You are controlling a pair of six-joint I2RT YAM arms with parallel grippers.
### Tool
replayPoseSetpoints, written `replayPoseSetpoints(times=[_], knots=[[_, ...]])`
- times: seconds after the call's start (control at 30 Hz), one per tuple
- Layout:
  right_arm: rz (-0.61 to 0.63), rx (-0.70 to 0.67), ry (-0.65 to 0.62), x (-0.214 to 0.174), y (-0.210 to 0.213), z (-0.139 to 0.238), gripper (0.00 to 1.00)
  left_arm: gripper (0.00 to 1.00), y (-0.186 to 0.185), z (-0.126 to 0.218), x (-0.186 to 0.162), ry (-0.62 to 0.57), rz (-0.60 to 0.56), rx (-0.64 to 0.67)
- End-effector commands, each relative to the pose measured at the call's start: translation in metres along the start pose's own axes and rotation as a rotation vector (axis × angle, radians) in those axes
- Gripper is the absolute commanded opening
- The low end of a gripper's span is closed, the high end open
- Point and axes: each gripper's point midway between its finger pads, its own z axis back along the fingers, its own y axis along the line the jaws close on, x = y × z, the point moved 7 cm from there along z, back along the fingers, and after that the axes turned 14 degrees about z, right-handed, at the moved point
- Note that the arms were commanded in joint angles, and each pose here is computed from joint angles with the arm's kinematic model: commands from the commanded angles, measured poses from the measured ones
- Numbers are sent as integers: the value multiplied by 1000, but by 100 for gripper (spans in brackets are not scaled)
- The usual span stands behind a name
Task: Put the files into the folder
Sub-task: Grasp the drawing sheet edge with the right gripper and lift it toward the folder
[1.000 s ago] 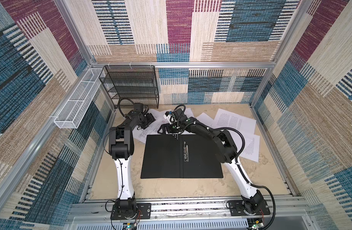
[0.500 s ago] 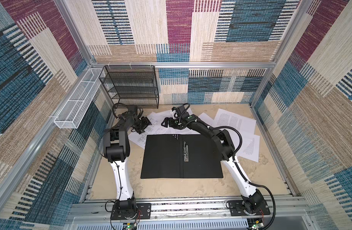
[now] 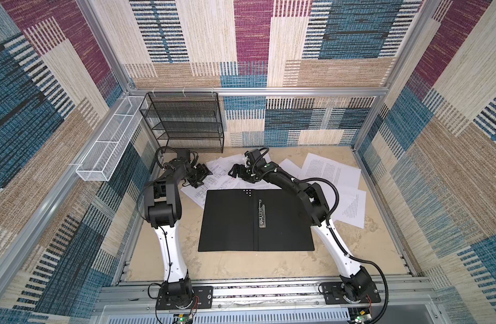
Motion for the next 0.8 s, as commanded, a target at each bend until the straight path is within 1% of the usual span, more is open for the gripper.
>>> replayPoseSetpoints(times=[0.0, 0.1, 0.27, 0.47, 0.53, 0.6, 0.63, 0.77], knots=[[-91, -8, 59, -15, -7, -10, 93, 73, 40, -17, -16, 53, 99, 170], [-108, 9, 68, -18, 0, -11, 93, 73, 42, -16, -17, 47, 111, 181], [-142, 116, 92, -21, 21, -12, 93, 73, 44, -16, -16, 34, 125, 191], [-168, 238, 91, -20, 46, -4, 94, 73, 48, -18, -17, 34, 146, 199], [-177, 260, 88, -20, 48, -3, 94, 73, 49, -18, -17, 35, 151, 197], [-162, 252, 63, -20, 51, -3, 94, 73, 49, -18, -17, 40, 157, 192], [-151, 244, 48, -19, 51, -3, 91, 73, 50, -17, -17, 40, 160, 192], [-129, 173, -4, -20, 46, -11, 73, 73, 50, -16, -18, 44, 169, 180]])
